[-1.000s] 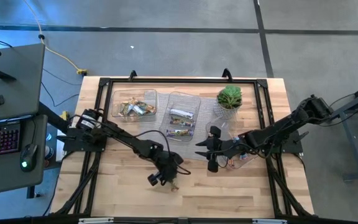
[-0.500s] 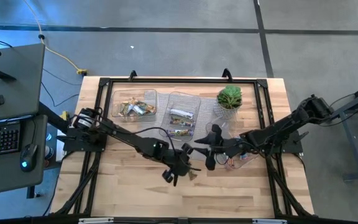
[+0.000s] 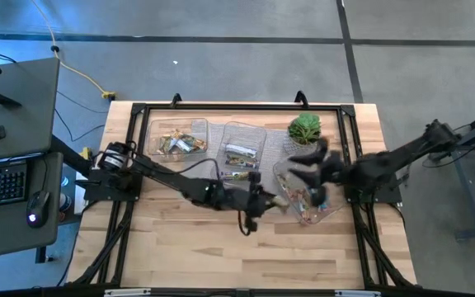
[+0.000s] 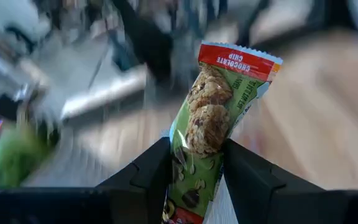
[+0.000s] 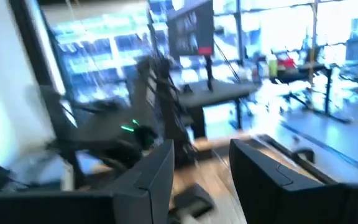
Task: Pick and place Granola Bars by type
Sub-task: Put the red granola bar into the right transparent bin
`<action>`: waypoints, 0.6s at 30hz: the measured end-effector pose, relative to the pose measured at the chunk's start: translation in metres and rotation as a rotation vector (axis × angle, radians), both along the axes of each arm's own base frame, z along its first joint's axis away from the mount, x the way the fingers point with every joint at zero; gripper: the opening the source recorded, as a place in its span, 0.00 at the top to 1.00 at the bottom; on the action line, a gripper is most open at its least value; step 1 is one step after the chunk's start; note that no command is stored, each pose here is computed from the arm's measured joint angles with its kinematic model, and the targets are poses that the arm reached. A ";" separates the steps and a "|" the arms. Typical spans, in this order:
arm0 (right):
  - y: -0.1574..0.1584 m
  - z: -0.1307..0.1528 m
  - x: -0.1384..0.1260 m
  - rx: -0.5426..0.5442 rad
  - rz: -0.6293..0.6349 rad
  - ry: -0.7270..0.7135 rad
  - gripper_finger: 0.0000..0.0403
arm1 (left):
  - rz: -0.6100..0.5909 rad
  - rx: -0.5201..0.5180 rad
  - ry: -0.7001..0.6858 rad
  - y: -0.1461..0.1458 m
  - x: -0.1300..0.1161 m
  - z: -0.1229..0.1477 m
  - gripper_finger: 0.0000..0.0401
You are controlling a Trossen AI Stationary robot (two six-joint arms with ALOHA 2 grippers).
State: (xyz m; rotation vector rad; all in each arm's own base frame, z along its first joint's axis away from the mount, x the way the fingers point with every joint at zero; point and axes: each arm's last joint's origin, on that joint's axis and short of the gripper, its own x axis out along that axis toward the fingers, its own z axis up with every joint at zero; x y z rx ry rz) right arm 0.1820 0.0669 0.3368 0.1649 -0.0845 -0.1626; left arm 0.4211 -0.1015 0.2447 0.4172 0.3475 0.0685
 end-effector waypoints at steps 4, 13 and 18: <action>-0.009 0.012 -0.023 0.015 0.043 -0.045 0.65 | -0.082 -0.136 -0.166 0.027 0.020 -0.001 0.66; -0.011 0.009 -0.023 -0.039 0.038 -0.004 0.65 | -0.047 -0.279 -0.358 0.082 0.062 -0.027 0.66; -0.009 0.006 -0.020 -0.049 0.041 0.015 0.65 | -0.070 -0.360 -0.281 0.094 0.082 -0.050 0.66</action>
